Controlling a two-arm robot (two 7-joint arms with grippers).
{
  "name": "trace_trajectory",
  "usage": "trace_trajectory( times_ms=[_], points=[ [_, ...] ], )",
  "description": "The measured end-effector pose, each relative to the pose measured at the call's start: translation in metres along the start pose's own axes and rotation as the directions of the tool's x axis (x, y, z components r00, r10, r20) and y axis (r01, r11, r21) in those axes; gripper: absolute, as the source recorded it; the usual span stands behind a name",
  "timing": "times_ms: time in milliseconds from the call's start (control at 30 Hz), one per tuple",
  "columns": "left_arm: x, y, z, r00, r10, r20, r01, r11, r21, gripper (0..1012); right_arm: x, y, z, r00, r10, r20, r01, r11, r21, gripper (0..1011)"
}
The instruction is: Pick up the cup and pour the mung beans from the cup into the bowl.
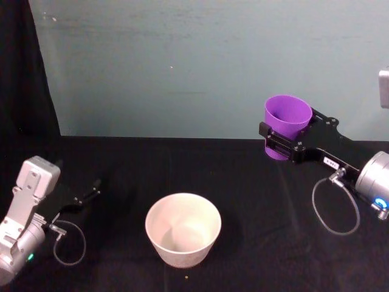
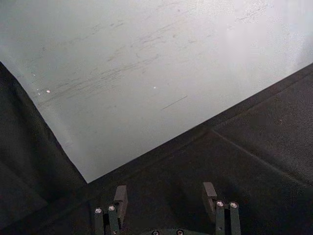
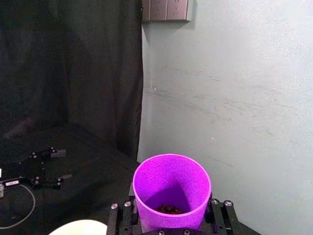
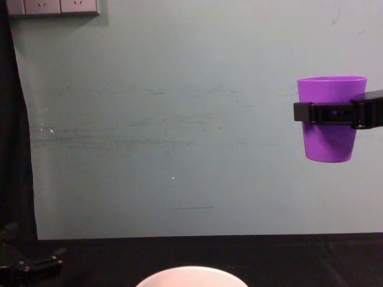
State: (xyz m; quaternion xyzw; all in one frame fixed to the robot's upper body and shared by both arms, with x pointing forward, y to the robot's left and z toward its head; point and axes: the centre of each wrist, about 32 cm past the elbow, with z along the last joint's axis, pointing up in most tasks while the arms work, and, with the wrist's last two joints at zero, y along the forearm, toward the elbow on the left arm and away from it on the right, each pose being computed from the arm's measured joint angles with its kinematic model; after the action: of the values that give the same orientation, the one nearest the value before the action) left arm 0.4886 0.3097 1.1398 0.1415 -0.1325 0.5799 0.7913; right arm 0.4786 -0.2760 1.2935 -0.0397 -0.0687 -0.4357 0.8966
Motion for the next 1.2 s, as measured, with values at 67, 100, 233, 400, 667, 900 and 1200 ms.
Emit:
trace_trajectory(
  times_ms=[67,100,233,400,667,900,1200],
  points=[
    [0.0000,0.0000,0.0000,1.0000,0.000,0.000,0.000,1.0000,0.000,1003,0.0000,0.0000,-0.0001,1.000,0.000,0.000,0.000,1.000,0.000,734],
    [0.0000,0.0000,0.0000,1.0000,0.000,0.000,0.000,1.0000,0.000,1003,0.0000,0.0000,-0.0001,1.000,0.000,0.000,0.000,1.000,0.000,734],
    [0.0000,0.0000,0.0000,1.0000,0.000,0.000,0.000,1.0000,0.000,1003,0.0000,0.0001,-0.0002,1.000,0.000,0.000,0.000,1.000,0.000,734],
    [0.0000,0.0000,0.0000,1.0000,0.000,0.000,0.000,1.0000,0.000,1003,0.0000,0.0001,-0.0002,1.000,0.000,0.000,0.000,1.000,0.000,734],
    [0.0000,0.0000,0.0000,1.0000,0.000,0.000,0.000,1.0000,0.000,1004,0.0000,0.0001,-0.0002,1.000,0.000,0.000,0.000,1.000,0.000,734],
    [0.0000,0.0000,0.0000,1.0000,0.000,0.000,0.000,1.0000,0.000,1003,0.0000,0.0001,-0.0002,1.000,0.000,0.000,0.000,1.000,0.000,734],
    [0.0000,0.0000,0.0000,1.0000,0.000,0.000,0.000,1.0000,0.000,1003,0.0000,0.0001,-0.0002,1.000,0.000,0.000,0.000,1.000,0.000,734]
  ],
)
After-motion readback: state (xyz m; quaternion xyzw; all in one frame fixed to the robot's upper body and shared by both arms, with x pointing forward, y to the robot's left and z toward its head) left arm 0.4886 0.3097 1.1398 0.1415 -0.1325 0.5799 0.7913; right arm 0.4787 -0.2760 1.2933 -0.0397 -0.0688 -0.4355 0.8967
